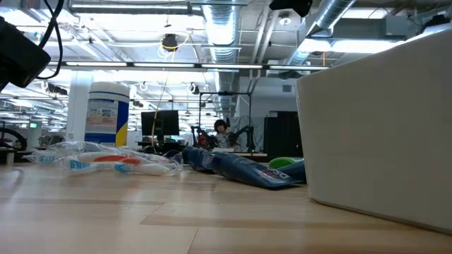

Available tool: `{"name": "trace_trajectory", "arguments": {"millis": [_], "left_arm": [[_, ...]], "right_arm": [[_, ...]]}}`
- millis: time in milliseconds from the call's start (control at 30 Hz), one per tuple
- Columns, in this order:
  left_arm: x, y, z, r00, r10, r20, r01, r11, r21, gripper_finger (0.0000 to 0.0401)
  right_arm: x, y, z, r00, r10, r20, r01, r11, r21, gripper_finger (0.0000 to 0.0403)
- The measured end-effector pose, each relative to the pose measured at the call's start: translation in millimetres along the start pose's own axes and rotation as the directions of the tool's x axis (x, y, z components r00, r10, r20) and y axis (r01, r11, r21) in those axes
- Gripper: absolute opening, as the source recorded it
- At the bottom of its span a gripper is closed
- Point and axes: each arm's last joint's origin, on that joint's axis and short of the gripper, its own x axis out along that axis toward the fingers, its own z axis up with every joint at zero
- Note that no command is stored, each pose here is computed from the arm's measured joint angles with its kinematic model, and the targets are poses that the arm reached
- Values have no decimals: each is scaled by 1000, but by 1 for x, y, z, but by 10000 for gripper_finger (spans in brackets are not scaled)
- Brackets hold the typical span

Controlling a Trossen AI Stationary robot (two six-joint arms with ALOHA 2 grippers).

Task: Pick & Place Travel size toiletries
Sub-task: Put the green shampoo into the yellow bin

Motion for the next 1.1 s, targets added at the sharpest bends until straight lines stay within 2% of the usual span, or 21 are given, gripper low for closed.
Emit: {"name": "trace_trajectory", "arguments": {"millis": [233,467,600,733,867,967,1033,1100], "left_arm": [[0,0,0,1000,-3,7,3,1000,0,143],[-6,0,0,1000,-26,7,26,1000,0,160],[-29,3,-1,992,-124,11,124,992,15,163],[-62,11,-1,961,-269,66,267,963,41,160],[-94,23,2,892,-418,174,410,909,80,156],[-121,33,9,788,-545,285,505,838,207,155],[-136,37,17,705,-609,364,513,792,331,154],[-148,41,27,620,-634,462,435,768,471,154]], "right_arm": [[0,0,0,1000,0,0,0,1000,0,260],[0,-1,0,1000,-4,-1,4,1000,3,260],[-1,-7,-1,1000,-21,-10,21,999,41,260],[-2,-16,-3,997,-75,-34,79,991,108,260],[0,-23,-8,990,-123,-71,133,978,162,260],[5,-26,-16,985,-130,-112,149,972,182,260],[6,-26,-18,984,-128,-123,150,971,184,260],[6,-25,-19,984,-122,-133,145,973,181,260]]}}
